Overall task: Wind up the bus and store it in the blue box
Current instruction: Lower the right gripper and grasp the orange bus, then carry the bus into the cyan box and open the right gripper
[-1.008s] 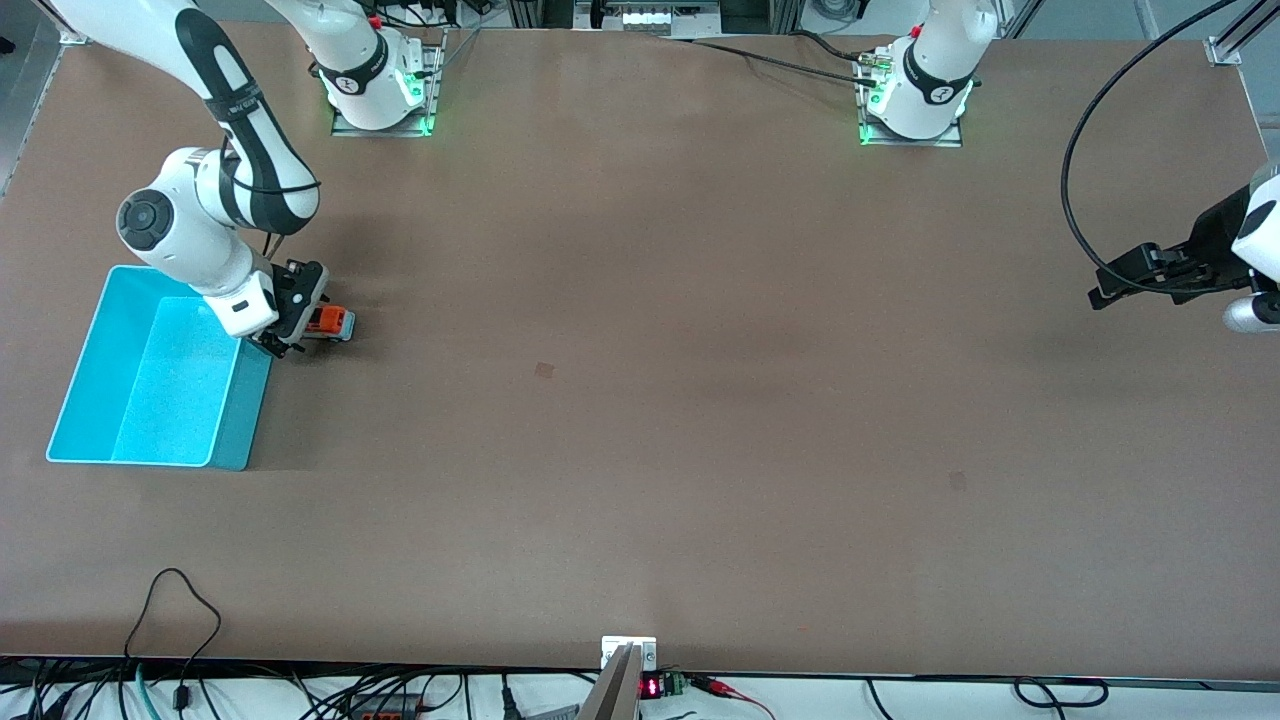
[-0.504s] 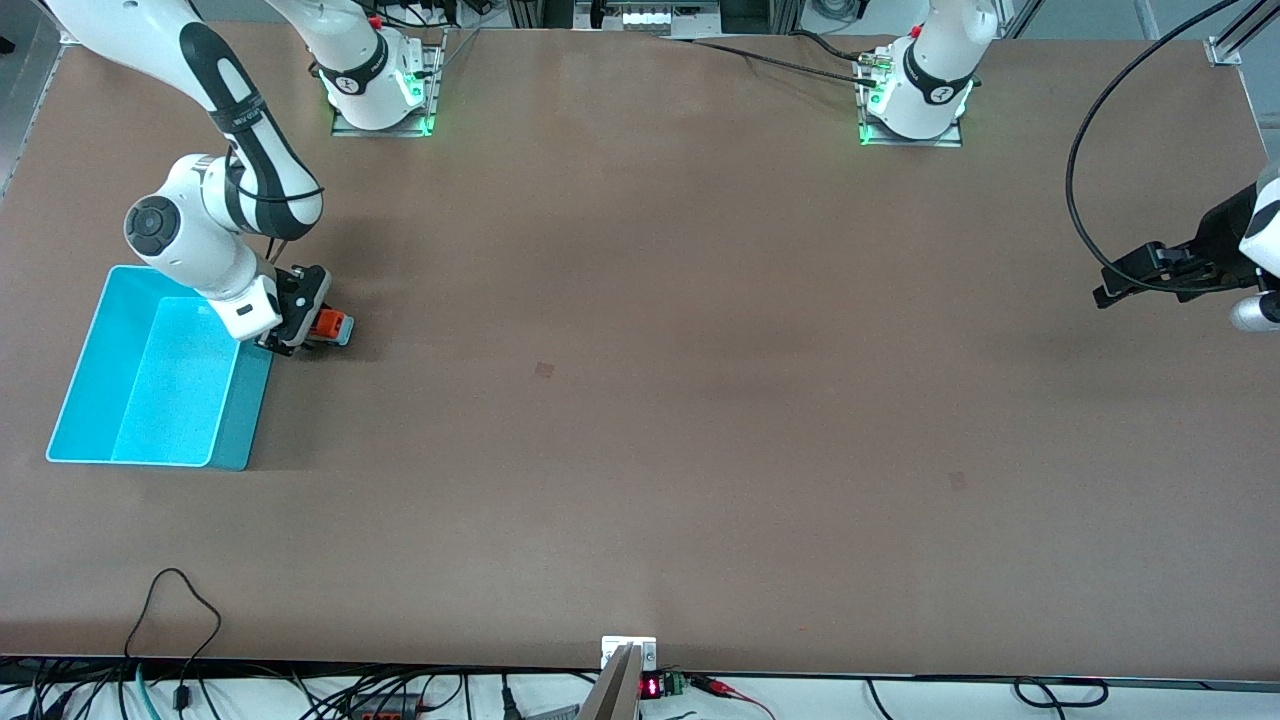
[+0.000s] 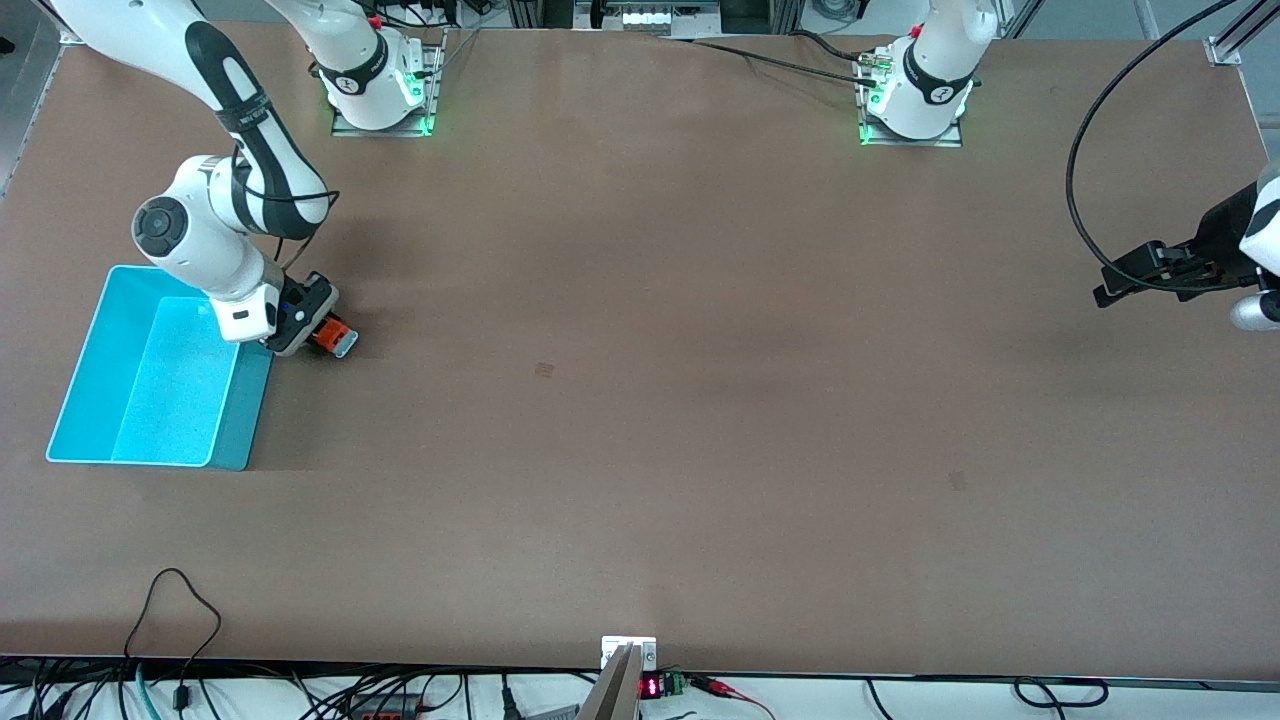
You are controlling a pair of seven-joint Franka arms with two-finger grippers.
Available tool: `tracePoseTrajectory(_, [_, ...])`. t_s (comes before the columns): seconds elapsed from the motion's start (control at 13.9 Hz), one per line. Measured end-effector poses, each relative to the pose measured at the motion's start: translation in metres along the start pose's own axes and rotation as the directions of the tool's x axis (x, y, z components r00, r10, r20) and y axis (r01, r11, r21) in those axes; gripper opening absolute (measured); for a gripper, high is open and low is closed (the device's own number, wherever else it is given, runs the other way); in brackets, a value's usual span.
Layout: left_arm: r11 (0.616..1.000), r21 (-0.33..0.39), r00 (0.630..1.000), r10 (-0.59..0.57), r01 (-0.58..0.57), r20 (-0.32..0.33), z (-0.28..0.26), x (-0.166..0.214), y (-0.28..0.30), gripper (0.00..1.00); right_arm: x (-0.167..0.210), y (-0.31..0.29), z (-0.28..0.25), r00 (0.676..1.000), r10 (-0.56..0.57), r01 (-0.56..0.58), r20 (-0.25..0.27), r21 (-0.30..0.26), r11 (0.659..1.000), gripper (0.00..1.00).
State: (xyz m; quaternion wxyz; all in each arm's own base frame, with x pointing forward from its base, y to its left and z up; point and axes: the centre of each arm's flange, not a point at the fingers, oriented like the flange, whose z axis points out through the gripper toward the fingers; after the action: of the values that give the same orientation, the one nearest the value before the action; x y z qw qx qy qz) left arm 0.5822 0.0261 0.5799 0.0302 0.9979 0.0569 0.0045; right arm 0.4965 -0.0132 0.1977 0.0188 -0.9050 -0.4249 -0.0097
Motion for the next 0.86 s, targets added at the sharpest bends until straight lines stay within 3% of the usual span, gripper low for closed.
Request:
tracePoseTrajectory(0.14, [1.0, 0.0, 1.0, 0.0, 0.0, 0.0, 0.0, 0.0, 0.0, 1.0, 0.026, -0.007, -0.008, 0.985, 0.171, -0.171, -0.021, 0.0, 0.985, 0.53])
tracePoseTrajectory(0.36, [1.0, 0.0, 1.0, -0.001, 0.001, 0.0, 0.0, 0.0, -0.001, 1.0, 0.07, -0.001, -0.041, 0.908, 0.419, -0.419, 0.016, 0.044, 0.907, 0.53])
tracePoseTrajectory(0.58, [1.0, 0.0, 1.0, 0.001, -0.001, -0.001, -0.001, 0.0, 0.001, 1.0, 0.092, 0.027, -0.092, 0.849, 0.526, -0.528, 0.05, 0.057, 0.847, 0.53])
tracePoseTrajectory(0.72, [1.0, -0.001, 1.0, 0.009, -0.009, -0.004, -0.003, -0.002, 0.005, 1.0, 0.09, 0.045, -0.119, 0.809, 0.586, -0.588, 0.053, 0.05, 0.807, 0.53])
tracePoseTrajectory(0.86, [1.0, -0.002, 1.0, 0.018, -0.018, -0.007, -0.004, -0.003, 0.01, 1.0, 0.061, 0.071, -0.138, 0.757, 0.651, -0.653, 0.058, 0.03, 0.757, 0.53])
